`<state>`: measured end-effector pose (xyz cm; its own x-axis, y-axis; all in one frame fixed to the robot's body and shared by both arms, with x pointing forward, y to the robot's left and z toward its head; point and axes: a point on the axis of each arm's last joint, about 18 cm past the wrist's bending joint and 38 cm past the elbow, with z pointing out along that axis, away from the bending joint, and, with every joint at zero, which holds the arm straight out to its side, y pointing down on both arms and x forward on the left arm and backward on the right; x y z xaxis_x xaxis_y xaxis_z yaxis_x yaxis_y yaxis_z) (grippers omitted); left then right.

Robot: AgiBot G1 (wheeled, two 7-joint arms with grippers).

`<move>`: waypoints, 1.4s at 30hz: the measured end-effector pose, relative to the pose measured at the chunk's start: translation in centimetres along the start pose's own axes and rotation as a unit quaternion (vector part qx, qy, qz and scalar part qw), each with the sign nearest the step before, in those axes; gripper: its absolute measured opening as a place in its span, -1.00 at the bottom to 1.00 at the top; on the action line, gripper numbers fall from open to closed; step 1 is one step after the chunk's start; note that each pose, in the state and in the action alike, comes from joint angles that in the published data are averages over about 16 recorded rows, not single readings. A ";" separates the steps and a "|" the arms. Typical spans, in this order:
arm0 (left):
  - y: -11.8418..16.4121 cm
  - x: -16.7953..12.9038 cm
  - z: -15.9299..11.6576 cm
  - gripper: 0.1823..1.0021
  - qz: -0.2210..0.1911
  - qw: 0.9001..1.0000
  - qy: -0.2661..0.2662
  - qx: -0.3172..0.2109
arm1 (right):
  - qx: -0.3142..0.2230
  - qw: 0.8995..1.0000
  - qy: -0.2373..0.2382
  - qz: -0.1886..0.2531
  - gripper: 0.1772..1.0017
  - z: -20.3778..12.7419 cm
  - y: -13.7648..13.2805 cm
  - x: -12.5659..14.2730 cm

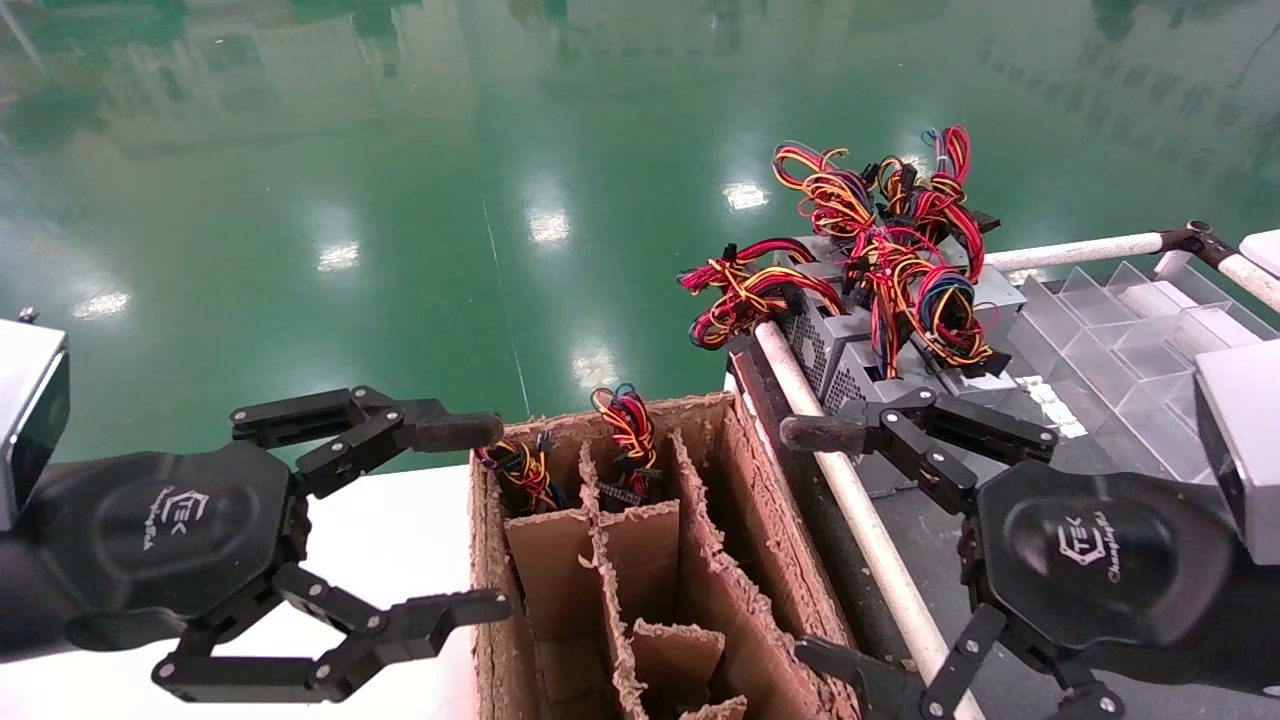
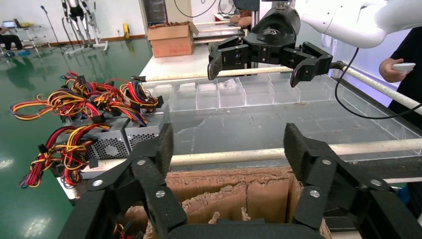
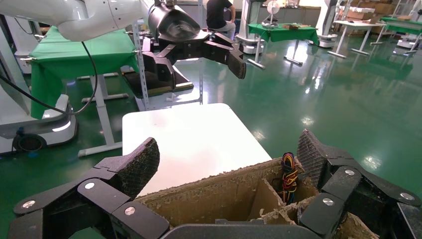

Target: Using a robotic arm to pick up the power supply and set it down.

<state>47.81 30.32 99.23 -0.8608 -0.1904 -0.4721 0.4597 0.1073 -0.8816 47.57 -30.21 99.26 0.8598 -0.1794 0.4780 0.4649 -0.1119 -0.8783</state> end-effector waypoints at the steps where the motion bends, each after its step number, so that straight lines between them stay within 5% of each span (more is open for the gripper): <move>1: 0.0 0.0 0.0 0.49 0.000 1.000 0.000 0.000 | 0.000 1.000 0.000 0.000 1.00 0.0 0.0 0.0; 8: 0.0 0.0 0.0 0.30 0.000 1.000 0.000 0.000 | 0.000 1.000 0.000 0.000 1.00 0.0 0.0 0.0; 24: 0.0 0.0 0.0 -0.60 0.000 1.000 0.000 0.000 | 0.000 1.000 0.000 0.000 1.00 0.0 0.0 0.0; 42: 0.0 0.0 0.0 -0.96 0.000 1.000 0.000 0.000 | 0.000 1.000 0.000 0.000 1.00 0.0 0.0 0.0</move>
<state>47.81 30.32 99.23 -0.8608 -0.1904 -0.4721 0.4597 0.1073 -0.8815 47.57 -30.21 99.26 0.8598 -0.1795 0.4780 0.4649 -0.1119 -0.8783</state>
